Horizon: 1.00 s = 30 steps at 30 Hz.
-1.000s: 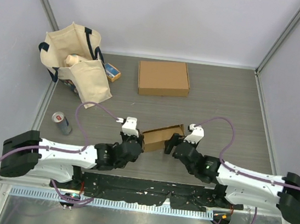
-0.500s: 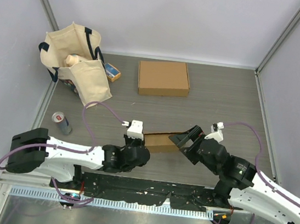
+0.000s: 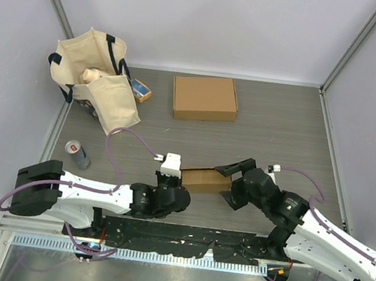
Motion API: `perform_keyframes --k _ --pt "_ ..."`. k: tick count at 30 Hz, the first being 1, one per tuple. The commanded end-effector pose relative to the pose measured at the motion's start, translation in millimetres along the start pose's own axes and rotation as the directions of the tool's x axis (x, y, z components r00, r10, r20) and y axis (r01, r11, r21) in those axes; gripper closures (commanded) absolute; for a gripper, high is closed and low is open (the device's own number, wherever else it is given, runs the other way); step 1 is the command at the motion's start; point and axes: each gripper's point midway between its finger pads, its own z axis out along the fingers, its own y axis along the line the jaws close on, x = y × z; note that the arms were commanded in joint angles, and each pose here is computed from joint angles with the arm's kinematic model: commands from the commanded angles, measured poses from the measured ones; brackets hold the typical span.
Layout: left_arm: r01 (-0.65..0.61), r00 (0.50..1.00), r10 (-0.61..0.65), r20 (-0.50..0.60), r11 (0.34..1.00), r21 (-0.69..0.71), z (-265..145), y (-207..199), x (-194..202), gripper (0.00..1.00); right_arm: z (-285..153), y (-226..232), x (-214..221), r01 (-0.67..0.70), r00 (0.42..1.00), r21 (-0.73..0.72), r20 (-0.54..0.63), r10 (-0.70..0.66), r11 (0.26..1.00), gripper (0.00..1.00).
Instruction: Fold the paper box
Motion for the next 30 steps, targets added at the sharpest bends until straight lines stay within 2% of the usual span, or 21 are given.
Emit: perform_keyframes --k 1,9,18,22,25,30 --pt "-0.087 0.996 0.086 -0.031 0.995 -0.041 -2 12 12 1.00 8 7 7 -0.059 0.998 0.067 -0.030 0.061 0.996 0.00" --pt "-0.103 0.994 0.102 -0.028 0.994 -0.041 -3 9 13 1.00 32 17 -5 -0.093 0.996 0.061 0.009 0.093 0.994 0.00" --pt "-0.114 0.993 0.113 -0.029 0.992 -0.047 -1 7 15 1.00 23 39 -12 -0.075 0.997 -0.050 0.022 0.076 0.996 0.00" --pt "-0.118 0.993 0.116 -0.031 0.992 -0.045 -1 5 16 1.00 31 29 -9 -0.108 0.994 -0.008 0.007 0.108 0.994 0.00" --pt "-0.118 0.993 0.116 -0.030 0.992 -0.046 0 4 15 1.00 39 26 3 -0.081 0.996 0.034 -0.046 0.082 0.996 0.00" --pt "-0.129 0.991 0.127 -0.028 0.990 -0.052 -1 3 15 1.00 49 16 5 -0.069 0.996 0.104 -0.040 0.074 0.992 0.00"
